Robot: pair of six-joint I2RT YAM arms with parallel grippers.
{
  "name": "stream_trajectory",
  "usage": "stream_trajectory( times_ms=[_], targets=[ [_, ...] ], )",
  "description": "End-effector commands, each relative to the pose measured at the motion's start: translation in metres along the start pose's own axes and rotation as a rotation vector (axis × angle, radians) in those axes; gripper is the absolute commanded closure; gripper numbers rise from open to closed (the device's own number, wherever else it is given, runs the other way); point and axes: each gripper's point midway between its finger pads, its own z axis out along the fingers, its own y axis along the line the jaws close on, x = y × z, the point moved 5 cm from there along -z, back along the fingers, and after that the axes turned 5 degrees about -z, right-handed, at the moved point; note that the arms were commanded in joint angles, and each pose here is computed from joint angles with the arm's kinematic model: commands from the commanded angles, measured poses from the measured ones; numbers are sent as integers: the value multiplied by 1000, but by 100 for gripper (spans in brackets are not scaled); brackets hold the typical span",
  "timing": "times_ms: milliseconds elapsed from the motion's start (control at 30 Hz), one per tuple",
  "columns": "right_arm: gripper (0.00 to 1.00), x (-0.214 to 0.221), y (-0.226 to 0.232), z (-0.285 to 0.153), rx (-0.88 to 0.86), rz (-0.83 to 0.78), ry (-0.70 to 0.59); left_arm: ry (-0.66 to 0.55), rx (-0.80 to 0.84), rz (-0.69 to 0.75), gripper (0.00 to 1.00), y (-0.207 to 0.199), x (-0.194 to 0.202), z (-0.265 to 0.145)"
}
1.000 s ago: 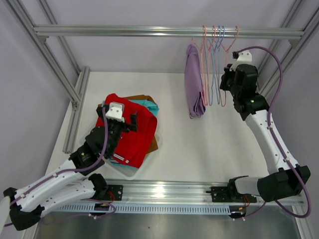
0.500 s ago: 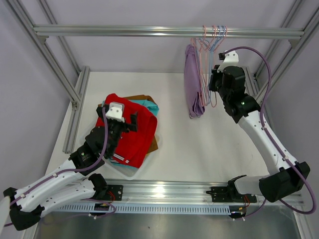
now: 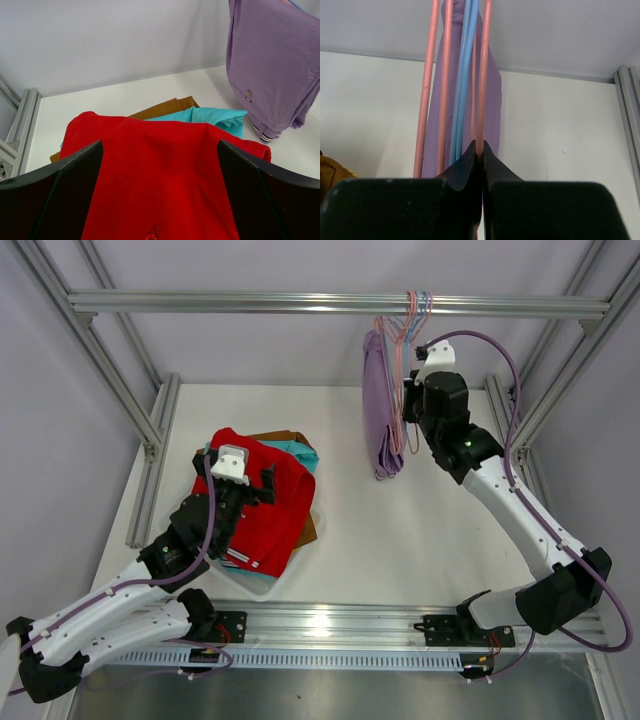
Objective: Remove the trousers from the hanger
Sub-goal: Place the hanger at the clothesline, then pick up the hanger from the clothesline.
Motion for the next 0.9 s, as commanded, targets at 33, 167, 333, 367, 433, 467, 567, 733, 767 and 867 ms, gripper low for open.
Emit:
stream_trajectory(
  times_ms=[33,167,333,367,433,467,567,733,767,867],
  targets=[
    [100,0,17,-3,-58,-40,21,-50,9,-52,1,1,-21,-1],
    [100,0,12,-6,-36,-47,24,-50,11,-52,1,0,-21,-1],
    [74,-8,0,-18,3,-41,7,-49,11,-49,1,0,-21,-1],
    [68,-15,-3,-27,6,-33,-14,-49,9,-51,1,1,-21,-1],
    [52,-23,-9,-37,27,-27,-34,-49,11,-52,1,0,-21,-1],
    [48,-32,-14,-48,35,-16,-61,-50,12,-53,0,0,-21,-1],
    [38,-49,-24,-66,58,8,-109,-52,14,-57,0,0,-22,-1],
    [37,-81,-27,-102,9,66,-204,-50,15,-55,1,-1,-21,-1],
    [37,-87,-26,-107,-2,73,-217,-51,14,-56,1,0,-22,-1],
    [38,-95,-14,-115,-49,82,-242,-51,14,-56,1,0,-21,-1]
  ],
)
